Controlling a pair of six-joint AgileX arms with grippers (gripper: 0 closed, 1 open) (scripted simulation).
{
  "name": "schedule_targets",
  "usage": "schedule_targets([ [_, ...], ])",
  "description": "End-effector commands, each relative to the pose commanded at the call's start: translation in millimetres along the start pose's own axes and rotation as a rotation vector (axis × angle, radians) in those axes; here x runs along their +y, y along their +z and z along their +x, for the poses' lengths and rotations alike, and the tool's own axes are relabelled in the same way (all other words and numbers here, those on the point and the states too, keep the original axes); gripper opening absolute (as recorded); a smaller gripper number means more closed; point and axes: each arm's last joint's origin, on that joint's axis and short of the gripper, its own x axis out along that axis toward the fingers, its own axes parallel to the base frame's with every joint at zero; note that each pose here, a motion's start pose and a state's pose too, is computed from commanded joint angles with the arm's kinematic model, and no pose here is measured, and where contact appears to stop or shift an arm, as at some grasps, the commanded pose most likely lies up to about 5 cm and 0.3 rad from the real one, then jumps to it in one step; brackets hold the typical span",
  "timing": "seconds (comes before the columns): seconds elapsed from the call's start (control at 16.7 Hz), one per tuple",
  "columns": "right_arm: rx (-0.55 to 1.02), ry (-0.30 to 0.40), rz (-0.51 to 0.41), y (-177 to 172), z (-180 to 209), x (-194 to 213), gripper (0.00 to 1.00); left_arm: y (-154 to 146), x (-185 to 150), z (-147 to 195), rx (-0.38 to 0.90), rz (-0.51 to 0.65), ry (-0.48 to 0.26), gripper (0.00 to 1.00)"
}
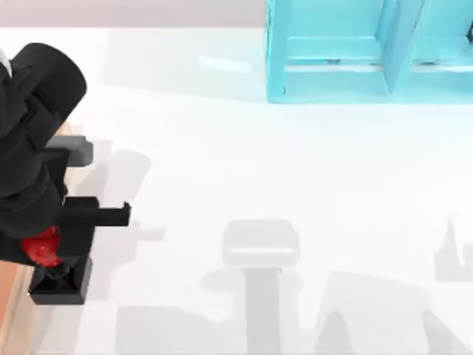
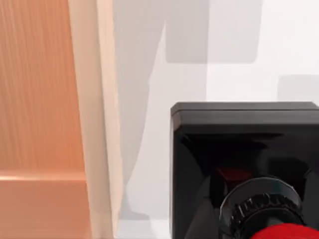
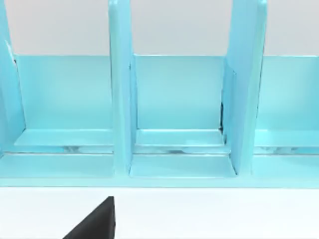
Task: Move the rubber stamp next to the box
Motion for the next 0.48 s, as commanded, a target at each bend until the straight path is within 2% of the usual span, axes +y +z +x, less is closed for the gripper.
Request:
schedule_targets([
  [0.3,0.000,0.000,0.000,0.0,0.0,0.0,1.00,-0.6,0.4,6.5,0.001,-0.001,-0.001,0.00],
  [0.48,0.000,0.000,0.000,0.0,0.0,0.0,1.00,-0.6,0.4,6.5,0.001,-0.001,-0.001,0.23],
])
